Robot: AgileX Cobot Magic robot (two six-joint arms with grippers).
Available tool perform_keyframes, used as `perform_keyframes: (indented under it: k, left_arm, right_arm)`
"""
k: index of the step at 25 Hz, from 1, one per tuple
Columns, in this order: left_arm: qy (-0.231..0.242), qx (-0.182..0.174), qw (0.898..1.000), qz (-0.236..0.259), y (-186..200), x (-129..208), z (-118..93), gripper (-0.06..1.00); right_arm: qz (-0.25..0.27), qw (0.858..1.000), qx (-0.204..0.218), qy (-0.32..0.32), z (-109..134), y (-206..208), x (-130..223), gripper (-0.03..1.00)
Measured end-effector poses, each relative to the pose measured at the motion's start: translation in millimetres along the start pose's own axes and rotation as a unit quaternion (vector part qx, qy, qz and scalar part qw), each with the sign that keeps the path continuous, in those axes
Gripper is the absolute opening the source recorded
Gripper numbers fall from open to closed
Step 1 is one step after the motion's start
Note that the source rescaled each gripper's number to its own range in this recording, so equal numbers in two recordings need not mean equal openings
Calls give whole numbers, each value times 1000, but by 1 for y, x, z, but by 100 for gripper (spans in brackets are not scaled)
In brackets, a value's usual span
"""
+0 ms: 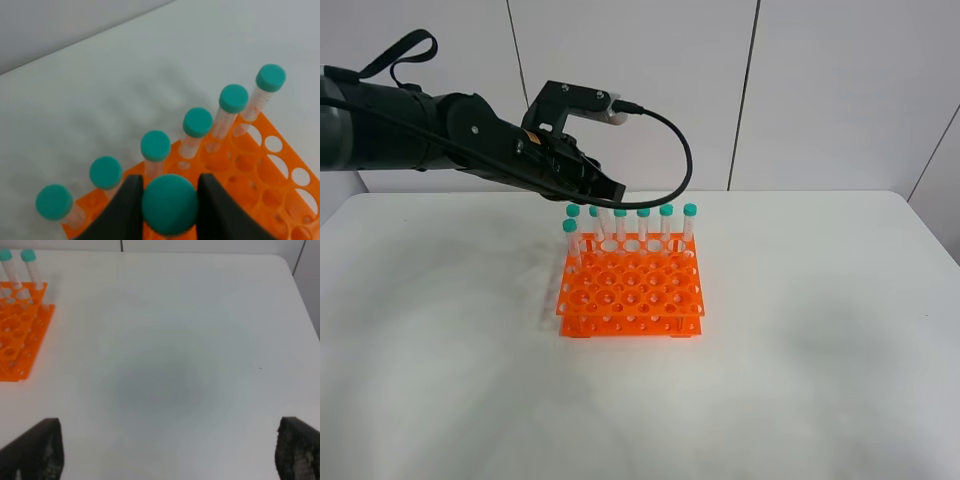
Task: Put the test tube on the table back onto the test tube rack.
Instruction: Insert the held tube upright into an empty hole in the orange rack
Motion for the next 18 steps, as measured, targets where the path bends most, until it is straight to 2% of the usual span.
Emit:
perform_keyframes:
  k: [4, 13, 18]
  left_arm:
    - [2, -1, 1000, 8, -11, 4, 2, 0]
    - [15, -19, 1000, 11, -14, 8, 21, 0]
    - [15, -19, 1000, 12, -14, 8, 21, 0]
  right_arm:
    - [0, 1000, 0, 0, 0, 0, 0, 91]
    - [0, 1000, 0, 0, 0, 0, 0, 91]
    - [0, 1000, 0, 0, 0, 0, 0, 91]
Point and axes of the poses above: a point on each arm's last joint axis where the gripper is mounted, y pointing back along that axis away from the gripper, z along the wrist's bending axis when the last joint is at zero, x = y × z, the point moved 2 cm from there along -y, pointing out along that axis toward the gripper, and after that the axes turned 5 degrees about -y, right-handed, at the moved point
